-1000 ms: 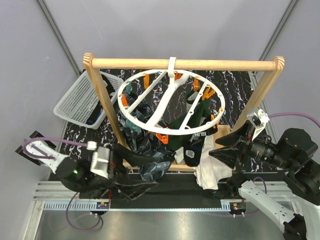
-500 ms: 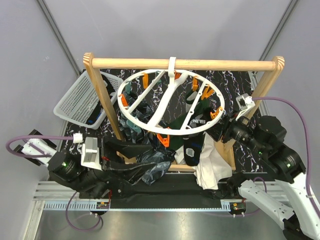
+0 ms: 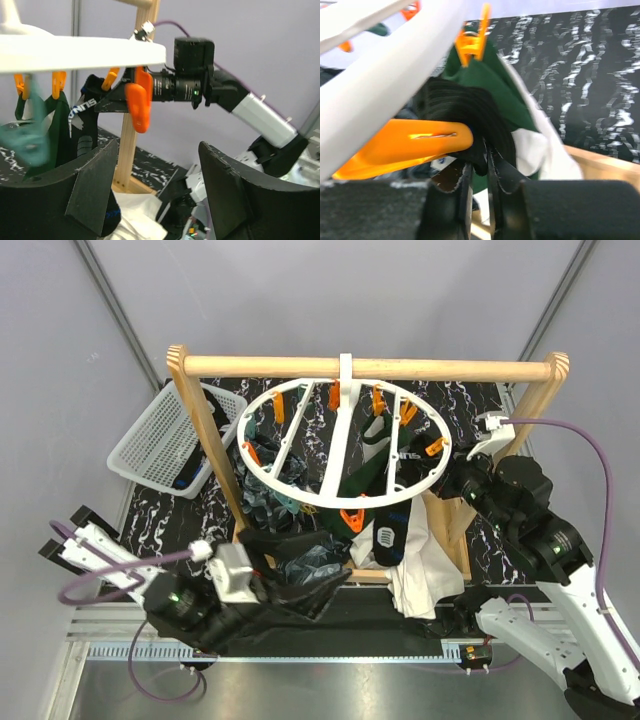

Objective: Clip the socks to the hanger
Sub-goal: Open the clamp at the hanger.

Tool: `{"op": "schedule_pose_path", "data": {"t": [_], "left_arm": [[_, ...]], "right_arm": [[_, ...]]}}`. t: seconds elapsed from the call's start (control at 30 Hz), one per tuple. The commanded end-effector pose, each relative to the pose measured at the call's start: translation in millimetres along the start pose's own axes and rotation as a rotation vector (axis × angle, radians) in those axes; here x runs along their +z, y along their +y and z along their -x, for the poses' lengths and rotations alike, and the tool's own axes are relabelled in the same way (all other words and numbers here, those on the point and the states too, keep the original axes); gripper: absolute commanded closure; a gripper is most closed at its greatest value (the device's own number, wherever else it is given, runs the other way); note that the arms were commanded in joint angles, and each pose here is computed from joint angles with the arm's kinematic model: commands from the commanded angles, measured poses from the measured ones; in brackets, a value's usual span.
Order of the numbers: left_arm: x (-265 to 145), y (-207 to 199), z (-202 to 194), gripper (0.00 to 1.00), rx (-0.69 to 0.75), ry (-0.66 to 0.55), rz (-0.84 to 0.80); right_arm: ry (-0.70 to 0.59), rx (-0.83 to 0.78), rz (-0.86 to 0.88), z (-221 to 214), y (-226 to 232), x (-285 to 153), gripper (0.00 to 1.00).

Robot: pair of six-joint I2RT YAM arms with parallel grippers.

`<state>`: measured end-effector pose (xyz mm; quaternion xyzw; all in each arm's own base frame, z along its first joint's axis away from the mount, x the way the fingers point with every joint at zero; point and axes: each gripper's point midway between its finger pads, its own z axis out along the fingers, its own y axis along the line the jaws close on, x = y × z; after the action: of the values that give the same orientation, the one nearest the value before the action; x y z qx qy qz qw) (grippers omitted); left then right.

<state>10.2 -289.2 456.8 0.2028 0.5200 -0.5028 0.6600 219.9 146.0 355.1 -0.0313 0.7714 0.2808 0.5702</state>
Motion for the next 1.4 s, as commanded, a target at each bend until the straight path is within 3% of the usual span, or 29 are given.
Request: {"op": "schedule_pose_path", "data": {"t": [0.0, 0.13, 0.43, 0.77, 1.13, 1.37], "left_arm": [[14.3, 2.4, 15.5, 0.29, 0.034, -0.050, 0.082], [28.3, 2.0, 1.7, 0.28, 0.121, -0.023, 0.129], [39.1, 18.2, -13.8, 0.16, 0.108, -0.028, 0.192], [48.2, 28.5, -28.9, 0.14, 0.221, 0.040, 0.363], [42.2, 31.5, -32.5, 0.18, 0.215, -0.072, 0.327], [44.4, 30.2, -28.8, 0.09, 0.244, -0.133, 0.342]], "right_arm": [[-0.075, -0.061, -0.102, 21.5, -16.2, 5.0, 0.78], [-0.054, -0.107, -0.151, 18.5, -25.9, 13.1, 0.76], [-0.068, -0.236, -0.255, 31.1, -43.6, 35.4, 0.75], [-0.074, -0.204, -0.174, 41.2, -22.7, 47.1, 0.71], [0.025, -0.154, -0.045, 18.0, -4.9, -5.9, 0.39], [0.082, -0.148, 0.125, 6.1, 21.4, -48.1, 0.28]]}}
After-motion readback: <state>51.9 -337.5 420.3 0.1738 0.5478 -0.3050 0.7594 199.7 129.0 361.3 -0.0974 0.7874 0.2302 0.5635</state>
